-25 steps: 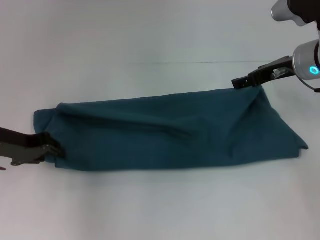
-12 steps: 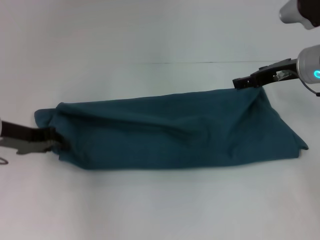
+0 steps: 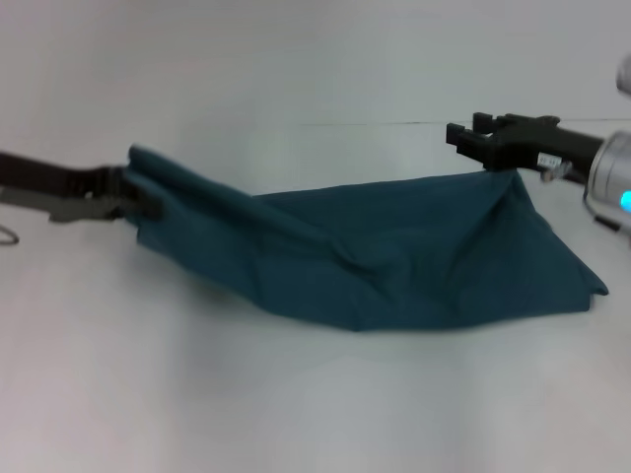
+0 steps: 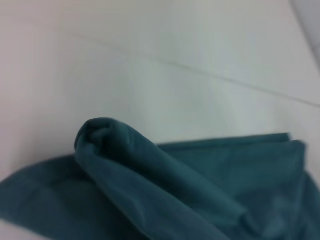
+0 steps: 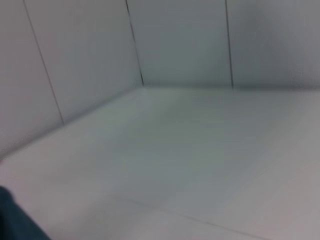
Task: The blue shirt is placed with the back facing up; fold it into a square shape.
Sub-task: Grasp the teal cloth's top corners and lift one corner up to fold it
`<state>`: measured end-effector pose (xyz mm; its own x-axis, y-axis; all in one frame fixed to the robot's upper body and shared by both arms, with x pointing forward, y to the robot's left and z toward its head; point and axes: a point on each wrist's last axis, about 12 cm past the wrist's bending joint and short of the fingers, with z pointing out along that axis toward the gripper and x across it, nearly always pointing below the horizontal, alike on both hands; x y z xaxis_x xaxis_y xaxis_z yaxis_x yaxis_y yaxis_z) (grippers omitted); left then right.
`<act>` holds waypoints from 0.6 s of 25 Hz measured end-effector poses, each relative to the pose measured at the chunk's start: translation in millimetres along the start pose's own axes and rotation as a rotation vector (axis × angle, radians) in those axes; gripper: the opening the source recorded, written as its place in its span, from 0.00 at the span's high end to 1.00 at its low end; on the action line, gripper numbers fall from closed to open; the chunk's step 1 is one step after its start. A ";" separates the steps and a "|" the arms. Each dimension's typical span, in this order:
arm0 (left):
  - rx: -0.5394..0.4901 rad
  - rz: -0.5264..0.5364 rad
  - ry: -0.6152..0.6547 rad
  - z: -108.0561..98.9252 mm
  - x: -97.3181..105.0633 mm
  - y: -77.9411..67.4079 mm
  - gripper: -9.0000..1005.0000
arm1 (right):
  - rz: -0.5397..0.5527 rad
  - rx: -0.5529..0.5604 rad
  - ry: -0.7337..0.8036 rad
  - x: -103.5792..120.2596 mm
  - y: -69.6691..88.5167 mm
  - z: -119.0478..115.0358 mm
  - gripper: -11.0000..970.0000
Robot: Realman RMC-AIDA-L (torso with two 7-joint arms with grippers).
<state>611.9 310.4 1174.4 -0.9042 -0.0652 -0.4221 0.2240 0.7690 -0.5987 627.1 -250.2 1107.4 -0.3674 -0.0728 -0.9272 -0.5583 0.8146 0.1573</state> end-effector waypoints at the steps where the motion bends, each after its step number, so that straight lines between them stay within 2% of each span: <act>1: 0.018 0.014 -0.003 -1.7 -4.5 -4.5 0.85 | -0.015 -0.008 -0.039 9.3 1.5 0.3 0.38; 4: 0.064 0.053 -0.002 -4.1 -15.9 -17.8 0.84 | -0.092 -0.020 -0.134 35.6 10.6 2.9 0.49; 7: 0.102 0.086 -0.007 -6.1 -27.2 -30.5 0.84 | -0.187 -0.020 -0.161 50.2 23.4 12.5 0.61; 9: 0.125 0.106 -0.011 -7.9 -33.9 -38.8 0.84 | -0.236 -0.026 -0.135 54.4 30.7 21.8 0.69; 14: 0.171 0.143 -0.010 -14.6 -44.8 -54.0 0.85 | -0.264 -0.046 -0.067 52.6 44.4 42.6 0.91; 15: 0.181 0.148 -0.011 -16.6 -46.2 -56.0 0.85 | -0.270 -0.054 -0.053 51.8 47.8 46.7 0.92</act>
<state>635.1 280.9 1238.7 -0.8530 0.0321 -0.5209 0.4160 0.6444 -0.6416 616.1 -188.1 1051.1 -0.1612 -0.2519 -0.9542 -0.6702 0.7377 -0.0815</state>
